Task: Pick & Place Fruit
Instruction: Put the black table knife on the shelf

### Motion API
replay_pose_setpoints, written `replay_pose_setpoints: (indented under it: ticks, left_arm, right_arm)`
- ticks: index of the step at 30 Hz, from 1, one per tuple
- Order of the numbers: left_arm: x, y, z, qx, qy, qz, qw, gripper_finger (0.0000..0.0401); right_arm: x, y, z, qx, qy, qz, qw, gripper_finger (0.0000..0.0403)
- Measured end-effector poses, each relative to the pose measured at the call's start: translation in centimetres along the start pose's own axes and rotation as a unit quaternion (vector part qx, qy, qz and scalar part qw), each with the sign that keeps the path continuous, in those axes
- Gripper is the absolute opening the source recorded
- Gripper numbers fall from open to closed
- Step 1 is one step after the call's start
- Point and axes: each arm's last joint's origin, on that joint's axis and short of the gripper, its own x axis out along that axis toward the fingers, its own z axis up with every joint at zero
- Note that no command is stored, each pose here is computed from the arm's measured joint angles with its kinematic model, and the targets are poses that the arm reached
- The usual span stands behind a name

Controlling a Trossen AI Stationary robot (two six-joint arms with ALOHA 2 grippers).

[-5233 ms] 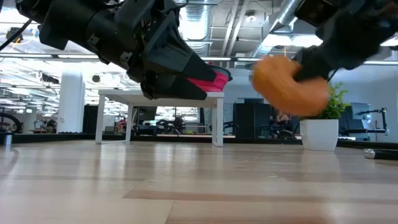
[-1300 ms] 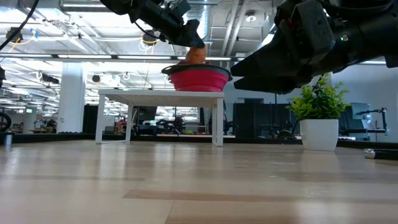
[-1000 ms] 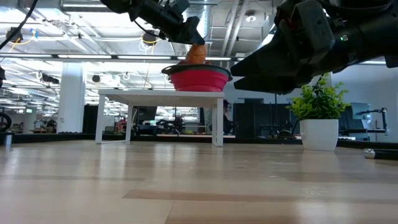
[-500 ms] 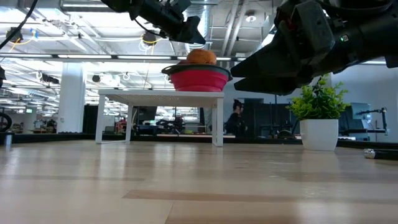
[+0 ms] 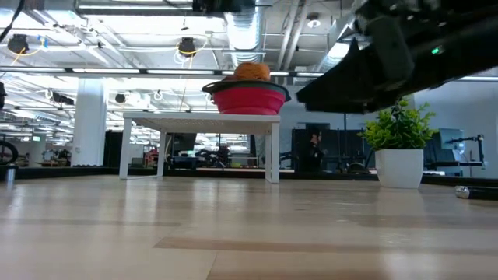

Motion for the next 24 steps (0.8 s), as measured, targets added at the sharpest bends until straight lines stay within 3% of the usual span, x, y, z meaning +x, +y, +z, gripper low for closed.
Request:
replay_pose_setpoints:
  ticks: [5,10,15,19,21,24]
  left_arm:
    - [-3.6,-4.0,1.7,-0.010,-0.011,-0.091,0.996,0.0294]
    - [-6.6,-8.2,1.4,-0.038,-0.001,-0.179,0.983,0.0294]
    - [-9.0,-11.5,-2.4,-0.060,0.051,-0.236,0.969,0.0294]
    - [-10.5,-13.2,-6.2,-0.092,0.105,-0.258,0.956,0.0294]
    - [-11.2,-13.7,-8.2,-0.118,0.127,-0.262,0.949,0.0294]
    - [-12.1,-14.1,-10.9,-0.161,0.142,-0.258,0.942,0.0294]
  right_arm:
    - [-3.4,0.5,1.0,-0.034,-0.001,-0.053,0.998,0.0307]
    - [-8.2,-0.6,3.0,-0.009,0.002,-0.057,0.998,0.0290]
    - [-12.3,-3.1,4.5,0.070,0.052,0.013,0.996,0.0282]
    - [-14.2,-4.9,4.2,0.133,0.191,0.105,0.967,0.0281]
    - [-14.5,-5.5,3.5,0.136,0.258,0.107,0.951,0.0281]
    - [-14.6,-6.2,2.0,0.104,0.324,0.059,0.939,0.0281]
